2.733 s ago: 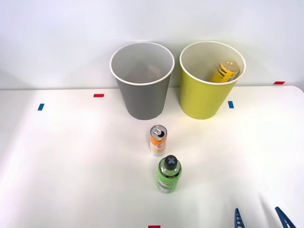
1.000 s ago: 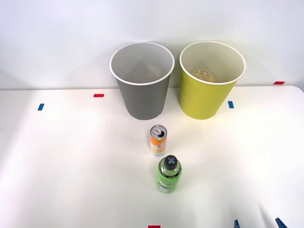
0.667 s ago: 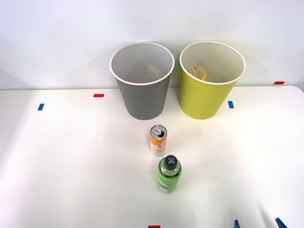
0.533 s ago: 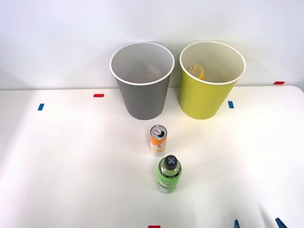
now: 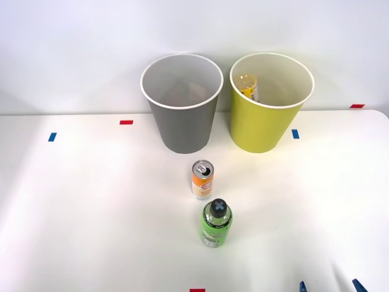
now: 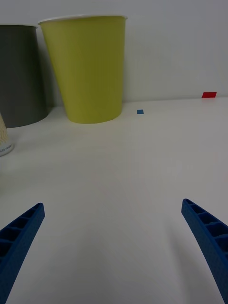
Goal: Put cans in the gray bin, plastic bottles in the light green bin
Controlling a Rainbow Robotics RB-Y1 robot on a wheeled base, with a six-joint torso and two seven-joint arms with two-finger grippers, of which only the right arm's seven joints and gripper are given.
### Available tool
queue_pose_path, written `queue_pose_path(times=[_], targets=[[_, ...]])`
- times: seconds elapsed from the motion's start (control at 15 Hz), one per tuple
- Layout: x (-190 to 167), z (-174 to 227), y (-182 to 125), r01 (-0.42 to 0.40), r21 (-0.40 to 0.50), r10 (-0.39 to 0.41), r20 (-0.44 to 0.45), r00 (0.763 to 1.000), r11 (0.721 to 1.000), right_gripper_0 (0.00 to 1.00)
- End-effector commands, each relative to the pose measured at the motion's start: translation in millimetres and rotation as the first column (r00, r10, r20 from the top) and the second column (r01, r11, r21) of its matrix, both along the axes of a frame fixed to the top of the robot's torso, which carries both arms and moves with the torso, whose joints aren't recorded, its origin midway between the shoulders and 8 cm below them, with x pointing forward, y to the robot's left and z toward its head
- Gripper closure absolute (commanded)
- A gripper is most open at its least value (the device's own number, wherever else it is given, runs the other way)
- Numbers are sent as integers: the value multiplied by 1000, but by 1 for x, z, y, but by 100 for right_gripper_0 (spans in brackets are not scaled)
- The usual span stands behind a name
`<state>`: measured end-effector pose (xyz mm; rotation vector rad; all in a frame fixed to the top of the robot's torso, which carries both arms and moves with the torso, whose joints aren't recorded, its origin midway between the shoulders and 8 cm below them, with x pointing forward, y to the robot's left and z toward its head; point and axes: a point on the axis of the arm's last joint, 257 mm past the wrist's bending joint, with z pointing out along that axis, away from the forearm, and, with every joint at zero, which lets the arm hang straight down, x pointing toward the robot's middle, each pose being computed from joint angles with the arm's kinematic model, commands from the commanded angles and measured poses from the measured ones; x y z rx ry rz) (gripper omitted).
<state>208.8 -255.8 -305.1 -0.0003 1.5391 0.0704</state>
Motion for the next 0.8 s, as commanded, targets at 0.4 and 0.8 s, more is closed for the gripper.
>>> queue_pose_path(times=[0.4,0.8], targets=[[0,0,0,0,0,0,0,1000,1000,0],[0,0,0,0,0,0,0,1000,1000,0]])
